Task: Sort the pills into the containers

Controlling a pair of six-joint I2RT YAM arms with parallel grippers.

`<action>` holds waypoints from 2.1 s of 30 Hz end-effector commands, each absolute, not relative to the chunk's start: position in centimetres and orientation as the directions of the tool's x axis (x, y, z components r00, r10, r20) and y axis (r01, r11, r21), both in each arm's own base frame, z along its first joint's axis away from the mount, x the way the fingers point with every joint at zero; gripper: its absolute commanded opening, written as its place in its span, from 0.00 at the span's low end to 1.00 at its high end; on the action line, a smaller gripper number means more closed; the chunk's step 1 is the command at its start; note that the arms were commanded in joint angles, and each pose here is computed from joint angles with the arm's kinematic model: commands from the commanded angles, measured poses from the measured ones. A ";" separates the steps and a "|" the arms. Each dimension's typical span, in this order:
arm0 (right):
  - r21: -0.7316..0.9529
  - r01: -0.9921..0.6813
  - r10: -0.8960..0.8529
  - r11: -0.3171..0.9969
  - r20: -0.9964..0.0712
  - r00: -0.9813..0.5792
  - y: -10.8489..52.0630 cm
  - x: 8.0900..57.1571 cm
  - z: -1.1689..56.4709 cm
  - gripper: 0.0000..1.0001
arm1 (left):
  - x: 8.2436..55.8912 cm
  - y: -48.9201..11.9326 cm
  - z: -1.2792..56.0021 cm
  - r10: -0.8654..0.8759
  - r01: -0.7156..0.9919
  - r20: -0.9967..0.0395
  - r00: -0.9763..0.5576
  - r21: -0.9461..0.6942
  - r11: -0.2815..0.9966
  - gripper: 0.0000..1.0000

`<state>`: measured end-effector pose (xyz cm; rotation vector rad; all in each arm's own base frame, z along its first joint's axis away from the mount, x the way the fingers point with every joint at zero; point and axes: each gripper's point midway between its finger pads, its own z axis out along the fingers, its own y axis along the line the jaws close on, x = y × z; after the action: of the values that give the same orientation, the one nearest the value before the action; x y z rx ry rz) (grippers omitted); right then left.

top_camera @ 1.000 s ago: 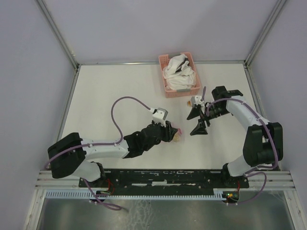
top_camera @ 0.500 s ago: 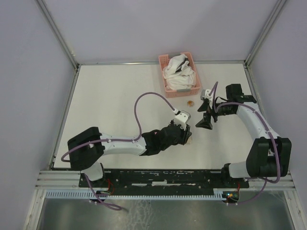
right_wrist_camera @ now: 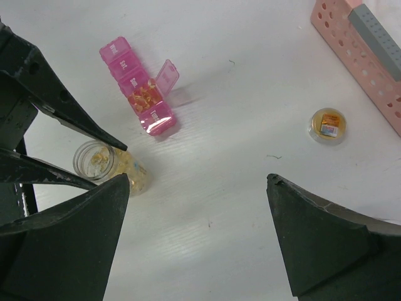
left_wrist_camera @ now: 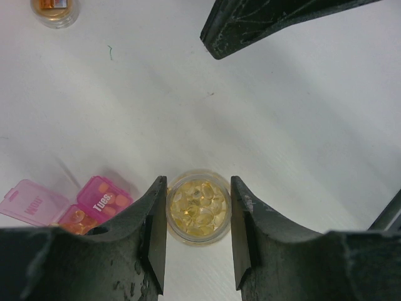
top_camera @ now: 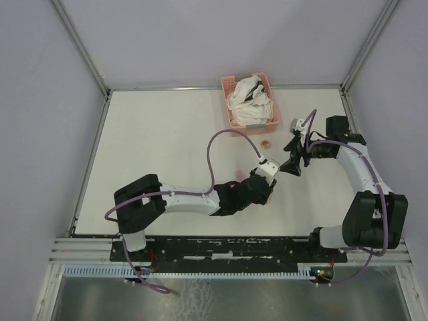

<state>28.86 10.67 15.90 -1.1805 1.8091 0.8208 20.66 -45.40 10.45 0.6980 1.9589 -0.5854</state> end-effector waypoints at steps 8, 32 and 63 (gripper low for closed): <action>0.098 -0.944 -0.367 0.316 -0.904 -0.217 11.3 28.4 17.2 1.00 | 22.2 -46.1 11.4 0.274 0.656 -0.915 -0.295 0.014 0.755 0.18; 0.087 -0.966 -0.385 0.245 -0.906 -0.179 11.5 27.1 16.9 1.00 | 19.5 -44.3 18.9 0.146 0.767 -0.967 -0.206 -0.067 0.638 0.70; -0.055 -0.997 -0.463 0.051 -0.886 0.025 11.7 24.8 16.2 0.99 | 19.6 -30.2 10.7 0.260 0.843 -0.964 0.057 0.186 0.504 0.85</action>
<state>24.52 11.51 16.10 -1.5334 1.5510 0.8588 18.88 -28.65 7.90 1.0290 1.6361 -0.5069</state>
